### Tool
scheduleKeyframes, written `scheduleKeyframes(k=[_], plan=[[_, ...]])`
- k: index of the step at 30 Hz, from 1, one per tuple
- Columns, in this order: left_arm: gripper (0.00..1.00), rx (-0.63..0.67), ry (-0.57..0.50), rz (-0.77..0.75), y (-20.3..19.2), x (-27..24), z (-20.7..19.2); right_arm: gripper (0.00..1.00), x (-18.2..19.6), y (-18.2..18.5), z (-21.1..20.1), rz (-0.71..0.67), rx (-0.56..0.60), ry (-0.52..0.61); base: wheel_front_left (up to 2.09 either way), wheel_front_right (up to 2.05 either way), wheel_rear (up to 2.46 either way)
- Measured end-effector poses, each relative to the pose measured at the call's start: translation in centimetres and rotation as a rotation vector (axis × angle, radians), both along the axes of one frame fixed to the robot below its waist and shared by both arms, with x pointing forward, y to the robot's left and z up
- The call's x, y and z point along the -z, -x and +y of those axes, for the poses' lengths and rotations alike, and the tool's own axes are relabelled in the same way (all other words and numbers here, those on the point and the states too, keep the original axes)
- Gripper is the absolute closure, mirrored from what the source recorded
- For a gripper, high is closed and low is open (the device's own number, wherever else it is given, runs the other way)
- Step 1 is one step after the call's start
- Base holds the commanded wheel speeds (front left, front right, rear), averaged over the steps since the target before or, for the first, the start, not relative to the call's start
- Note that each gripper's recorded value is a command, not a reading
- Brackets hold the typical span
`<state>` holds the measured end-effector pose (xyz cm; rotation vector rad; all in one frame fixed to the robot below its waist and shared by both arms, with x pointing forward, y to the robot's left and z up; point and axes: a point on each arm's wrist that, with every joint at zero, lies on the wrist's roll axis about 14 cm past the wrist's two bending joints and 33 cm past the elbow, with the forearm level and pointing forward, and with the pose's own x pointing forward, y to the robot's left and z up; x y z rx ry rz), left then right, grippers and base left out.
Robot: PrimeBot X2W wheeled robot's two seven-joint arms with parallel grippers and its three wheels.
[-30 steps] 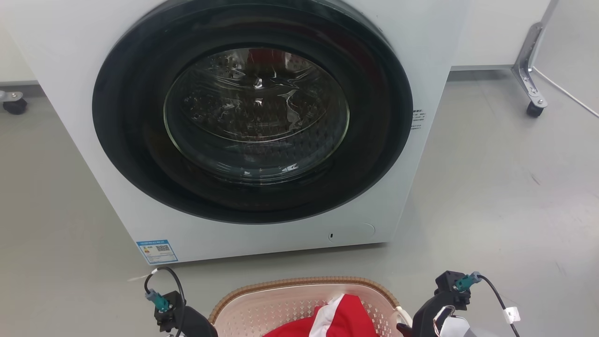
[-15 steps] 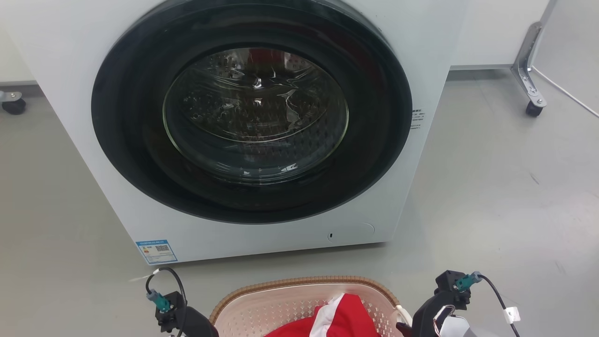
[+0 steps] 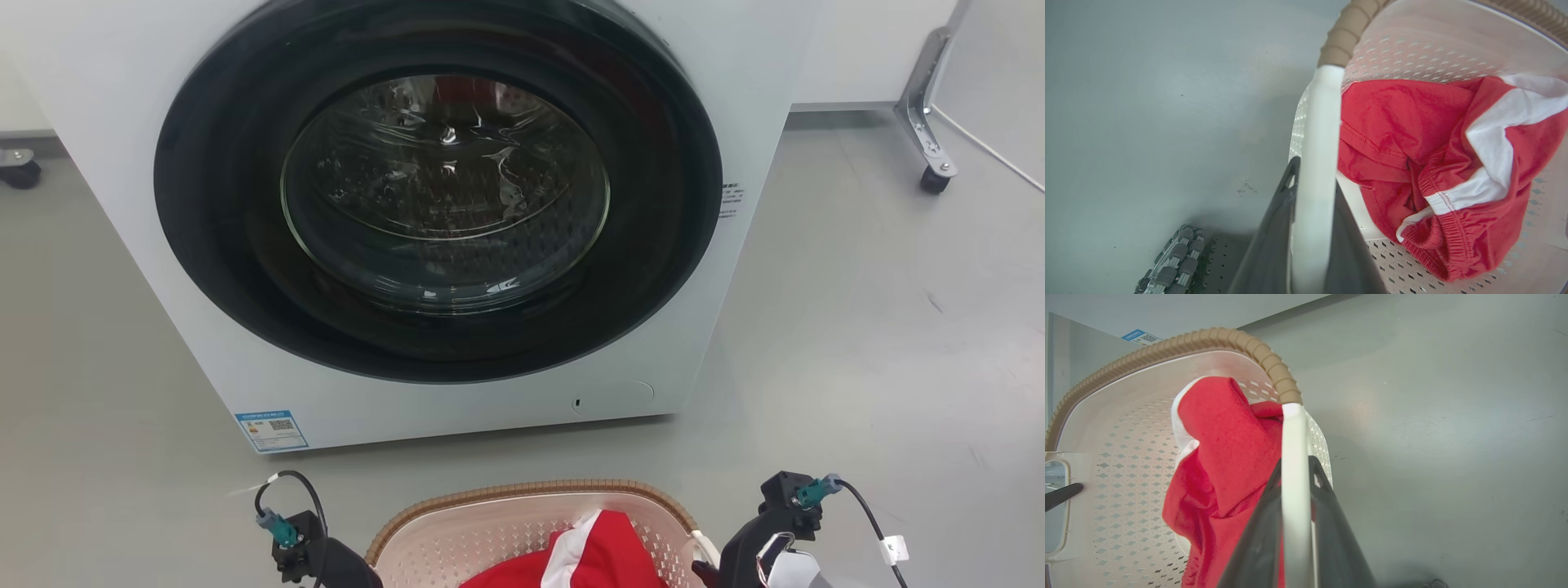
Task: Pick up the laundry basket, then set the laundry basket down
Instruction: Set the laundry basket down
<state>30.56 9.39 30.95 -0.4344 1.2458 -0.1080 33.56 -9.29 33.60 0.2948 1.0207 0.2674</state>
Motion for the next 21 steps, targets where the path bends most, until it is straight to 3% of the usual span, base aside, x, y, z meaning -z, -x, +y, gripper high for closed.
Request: scheduleKeyframes(k=[10,21], plan=[[1.00,-0.008,-0.008,-0.009,-0.7,0.9,-0.1,1.00,1.0,-0.5,-0.2,0.009,0.006,0.001,0.00,0.00,0.00],[1.00,-0.022,-0.017,-0.034,-3.1,2.1,-0.4,1.00,1.8,-3.4,-0.3,-0.021,0.009,0.000,0.00,0.00,0.00]])
